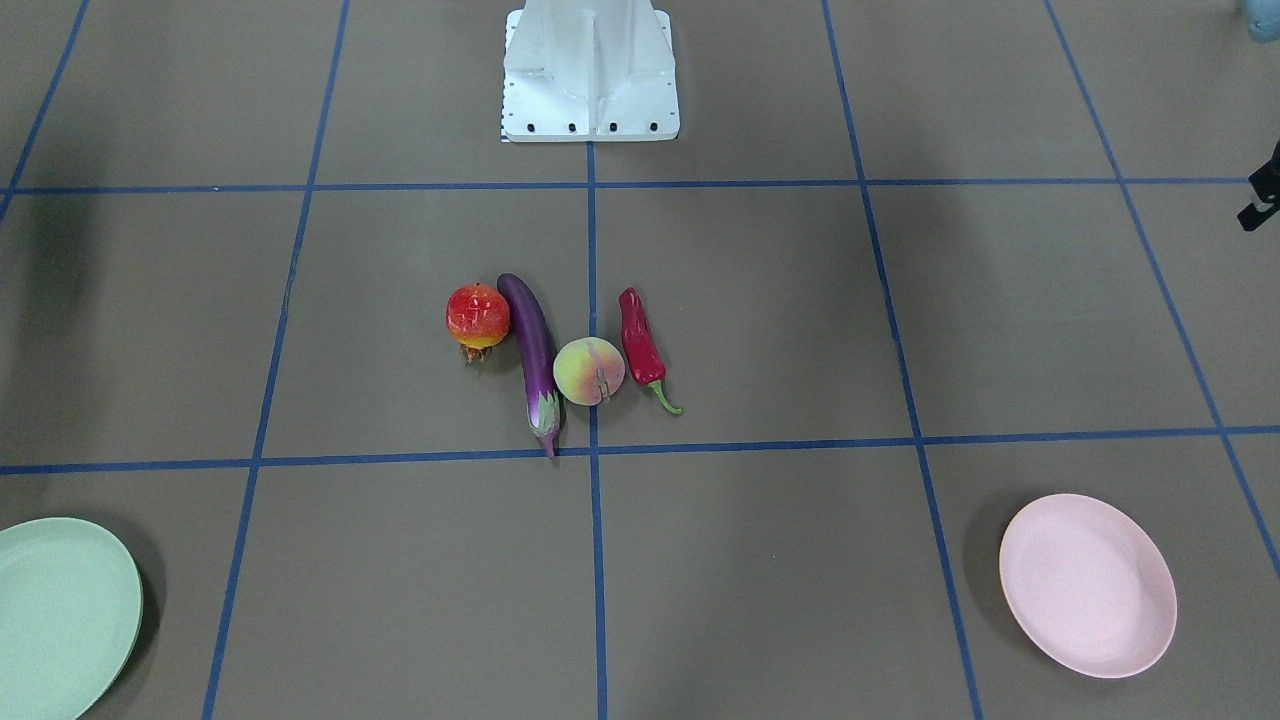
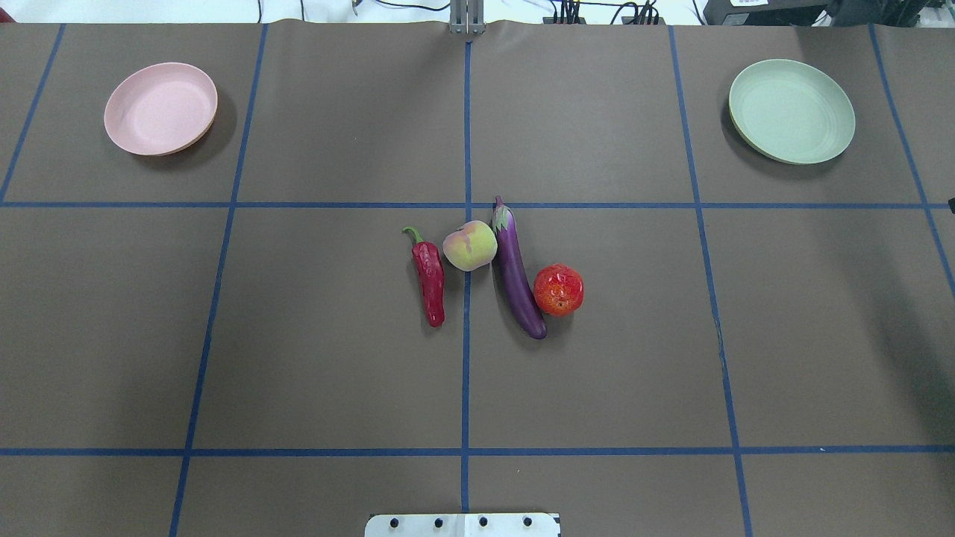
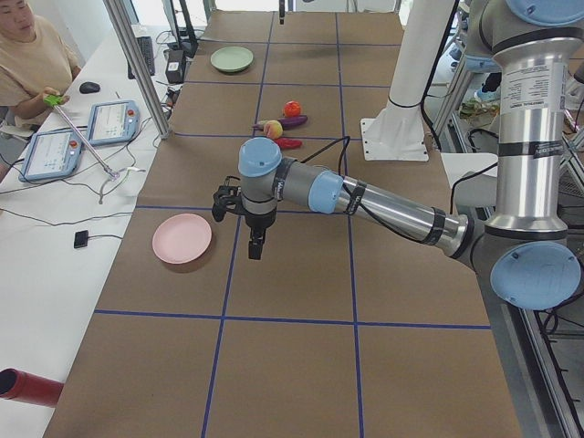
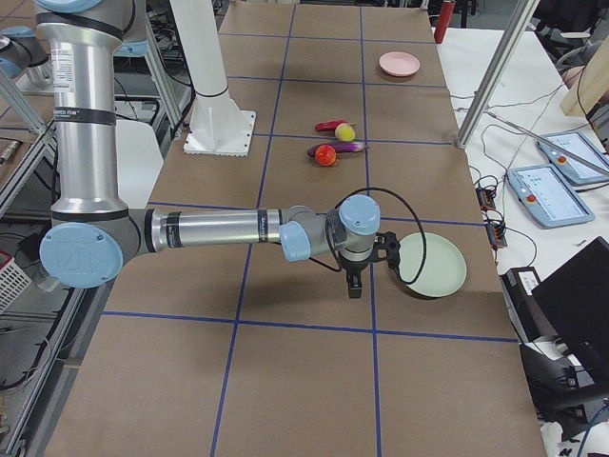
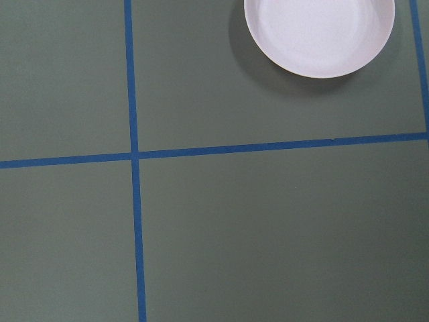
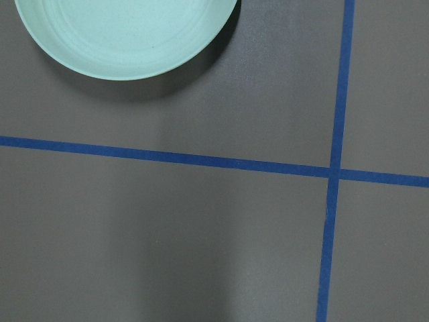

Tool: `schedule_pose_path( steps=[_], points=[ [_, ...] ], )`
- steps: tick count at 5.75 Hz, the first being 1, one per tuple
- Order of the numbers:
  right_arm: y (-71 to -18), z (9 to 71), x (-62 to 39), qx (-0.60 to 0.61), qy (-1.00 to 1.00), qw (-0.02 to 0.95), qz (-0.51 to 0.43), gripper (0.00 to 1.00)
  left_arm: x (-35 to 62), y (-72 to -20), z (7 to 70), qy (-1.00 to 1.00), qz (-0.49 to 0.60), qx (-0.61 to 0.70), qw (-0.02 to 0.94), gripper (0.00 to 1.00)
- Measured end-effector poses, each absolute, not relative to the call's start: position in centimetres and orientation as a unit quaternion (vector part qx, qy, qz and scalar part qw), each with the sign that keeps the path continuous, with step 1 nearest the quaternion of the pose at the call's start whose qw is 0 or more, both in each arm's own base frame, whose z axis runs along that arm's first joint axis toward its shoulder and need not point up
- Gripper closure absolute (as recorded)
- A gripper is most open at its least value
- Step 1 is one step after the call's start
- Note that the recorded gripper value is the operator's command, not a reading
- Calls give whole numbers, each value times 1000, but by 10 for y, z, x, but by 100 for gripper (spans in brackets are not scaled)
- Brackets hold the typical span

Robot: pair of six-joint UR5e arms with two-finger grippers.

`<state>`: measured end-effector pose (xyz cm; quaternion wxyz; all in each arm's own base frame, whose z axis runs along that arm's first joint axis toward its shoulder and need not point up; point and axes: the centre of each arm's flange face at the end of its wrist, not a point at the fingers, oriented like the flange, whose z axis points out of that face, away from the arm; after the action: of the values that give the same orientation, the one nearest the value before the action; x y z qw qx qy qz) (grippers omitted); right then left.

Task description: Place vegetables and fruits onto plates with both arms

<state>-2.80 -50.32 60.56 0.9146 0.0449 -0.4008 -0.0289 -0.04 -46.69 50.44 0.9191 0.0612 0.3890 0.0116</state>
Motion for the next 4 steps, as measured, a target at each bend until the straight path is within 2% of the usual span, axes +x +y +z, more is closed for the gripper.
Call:
schedule_pose_path(
  steps=[2, 4],
  points=[
    [-503, 607, -38, 39, -401, 914, -37, 0, 42, -464, 479, 422, 37, 61, 904, 0],
    [-504, 603, -55, 35, -404, 913, -48, 0, 166, -479, 390, 456, 54, 41, 887, 0]
  ],
)
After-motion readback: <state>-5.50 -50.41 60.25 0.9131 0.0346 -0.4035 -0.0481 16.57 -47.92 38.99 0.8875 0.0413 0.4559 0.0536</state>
